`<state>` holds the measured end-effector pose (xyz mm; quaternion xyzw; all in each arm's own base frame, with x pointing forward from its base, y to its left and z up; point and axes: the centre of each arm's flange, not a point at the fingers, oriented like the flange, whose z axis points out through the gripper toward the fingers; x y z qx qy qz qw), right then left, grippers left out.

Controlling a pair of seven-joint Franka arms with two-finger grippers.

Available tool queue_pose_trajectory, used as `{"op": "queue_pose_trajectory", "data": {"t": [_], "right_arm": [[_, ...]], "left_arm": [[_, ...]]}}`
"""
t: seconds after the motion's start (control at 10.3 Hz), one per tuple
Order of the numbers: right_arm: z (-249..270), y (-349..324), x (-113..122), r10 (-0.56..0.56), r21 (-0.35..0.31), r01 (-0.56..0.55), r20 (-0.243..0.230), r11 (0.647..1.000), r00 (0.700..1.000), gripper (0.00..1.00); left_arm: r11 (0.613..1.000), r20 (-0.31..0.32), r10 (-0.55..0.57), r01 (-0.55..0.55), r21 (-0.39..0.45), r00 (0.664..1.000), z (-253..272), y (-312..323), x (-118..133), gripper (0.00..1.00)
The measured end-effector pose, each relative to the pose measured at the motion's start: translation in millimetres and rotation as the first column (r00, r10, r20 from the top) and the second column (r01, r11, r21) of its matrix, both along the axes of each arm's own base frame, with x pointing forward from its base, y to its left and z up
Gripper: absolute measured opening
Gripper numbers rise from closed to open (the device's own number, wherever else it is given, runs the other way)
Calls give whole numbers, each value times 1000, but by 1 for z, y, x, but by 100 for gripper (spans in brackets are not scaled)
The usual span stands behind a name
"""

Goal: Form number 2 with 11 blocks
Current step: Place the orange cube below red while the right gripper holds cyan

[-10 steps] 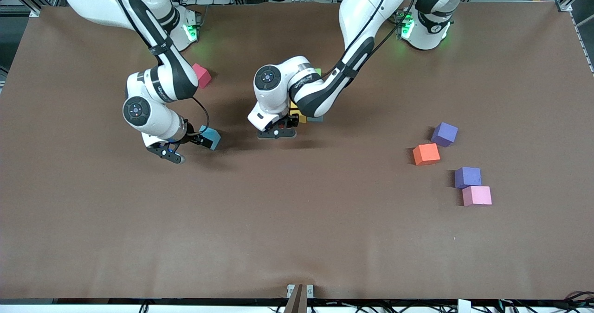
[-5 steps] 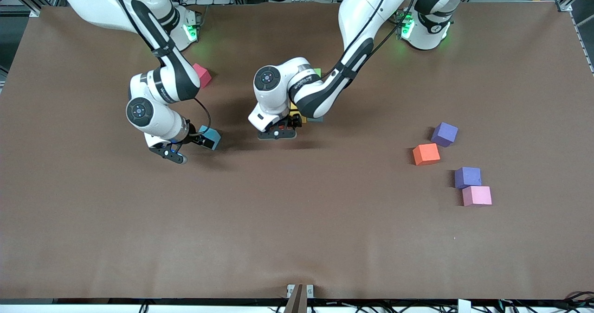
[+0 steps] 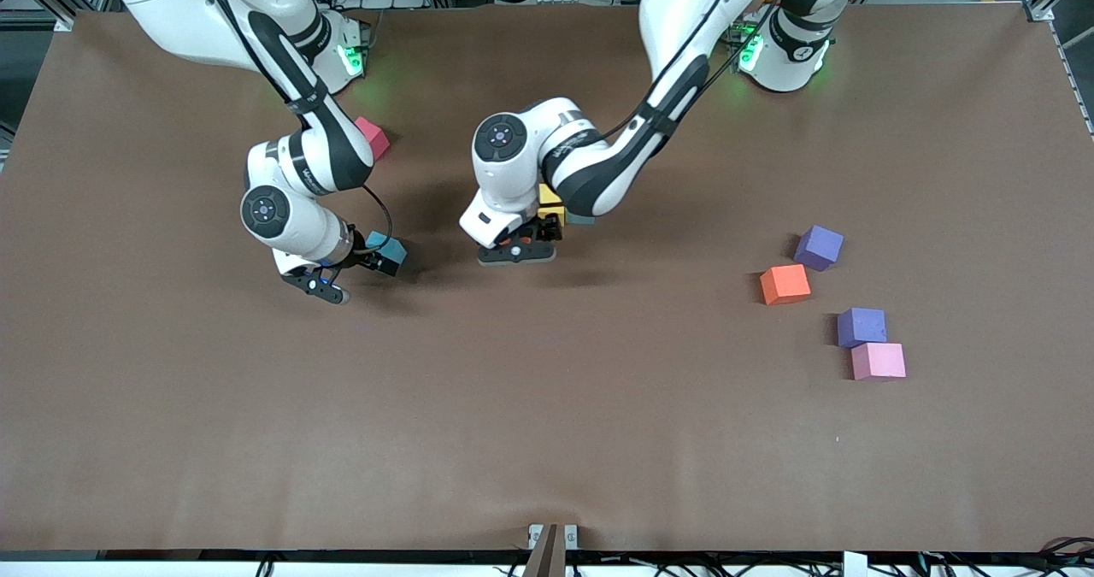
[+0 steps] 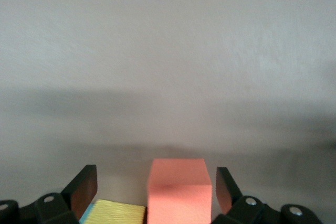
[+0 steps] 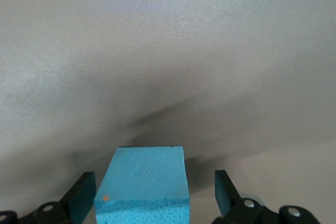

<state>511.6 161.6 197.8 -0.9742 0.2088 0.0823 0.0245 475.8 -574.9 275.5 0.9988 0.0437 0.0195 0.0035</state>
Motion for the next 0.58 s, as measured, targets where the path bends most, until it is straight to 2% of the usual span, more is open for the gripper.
{"op": "queue_pose_trajectory", "data": {"t": [0.19,0.39,0.58], "right_arm": [[-2,3,-2,6,0,-6,-4,1000,1000,90],[-3,7,-3,13,1,-13,-6,1000,1000,59],[-3,10,-4,17,3,-17,-5,1000,1000,56]], "left_arm": [[999,8,52,-52,12,999,36,28,26,100],[994,13,101,-101,35,995,67,68,57,100],[990,10,130,-131,57,991,87,127,94,100]]}}
